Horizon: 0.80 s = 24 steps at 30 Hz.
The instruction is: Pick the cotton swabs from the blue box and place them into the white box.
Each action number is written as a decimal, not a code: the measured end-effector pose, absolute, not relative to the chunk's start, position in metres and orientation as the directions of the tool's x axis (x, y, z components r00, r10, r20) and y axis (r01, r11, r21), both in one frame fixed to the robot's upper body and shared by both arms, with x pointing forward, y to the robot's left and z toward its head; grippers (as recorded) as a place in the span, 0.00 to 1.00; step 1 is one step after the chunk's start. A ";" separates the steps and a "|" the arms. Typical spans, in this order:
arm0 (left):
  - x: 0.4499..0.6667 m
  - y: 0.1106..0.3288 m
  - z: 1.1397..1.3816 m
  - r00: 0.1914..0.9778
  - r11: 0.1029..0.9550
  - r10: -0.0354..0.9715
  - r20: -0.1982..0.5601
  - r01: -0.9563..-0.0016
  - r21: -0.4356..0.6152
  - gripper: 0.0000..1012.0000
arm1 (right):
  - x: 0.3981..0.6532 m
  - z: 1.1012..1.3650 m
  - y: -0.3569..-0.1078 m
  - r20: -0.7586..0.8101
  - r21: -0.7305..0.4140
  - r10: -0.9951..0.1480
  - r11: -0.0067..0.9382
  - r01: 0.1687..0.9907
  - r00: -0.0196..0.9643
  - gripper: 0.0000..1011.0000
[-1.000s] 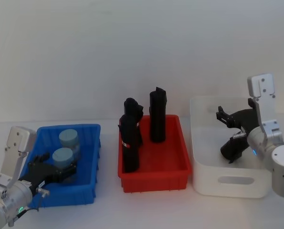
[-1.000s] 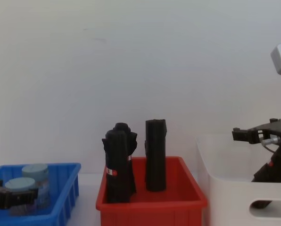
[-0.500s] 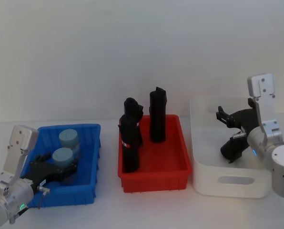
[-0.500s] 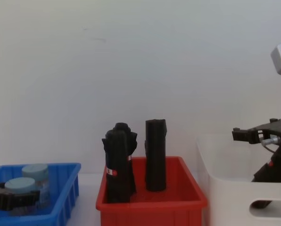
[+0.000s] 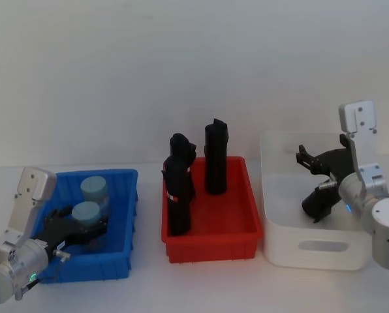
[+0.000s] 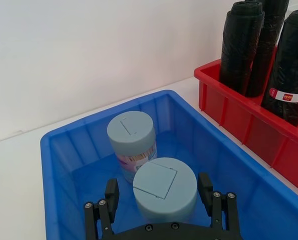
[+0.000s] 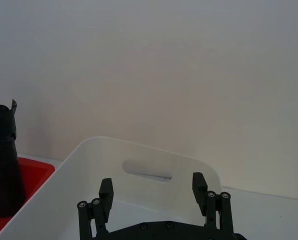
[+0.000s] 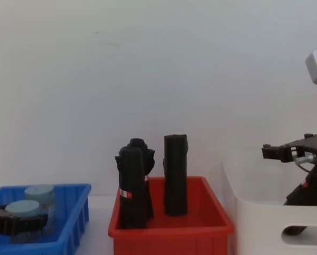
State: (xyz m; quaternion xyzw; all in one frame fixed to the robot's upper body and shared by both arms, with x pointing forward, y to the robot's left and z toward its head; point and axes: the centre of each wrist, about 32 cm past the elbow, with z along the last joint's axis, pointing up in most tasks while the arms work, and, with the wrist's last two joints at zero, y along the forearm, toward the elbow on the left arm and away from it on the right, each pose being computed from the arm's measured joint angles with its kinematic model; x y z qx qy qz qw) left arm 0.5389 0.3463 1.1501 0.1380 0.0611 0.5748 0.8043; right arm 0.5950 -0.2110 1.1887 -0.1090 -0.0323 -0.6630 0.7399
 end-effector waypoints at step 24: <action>0.544 0.346 1.151 0.337 0.304 0.939 0.064 -0.905 0.298 0.66 | 0.595 1.189 -0.211 0.192 -0.118 -0.974 0.097 0.988 0.119 0.99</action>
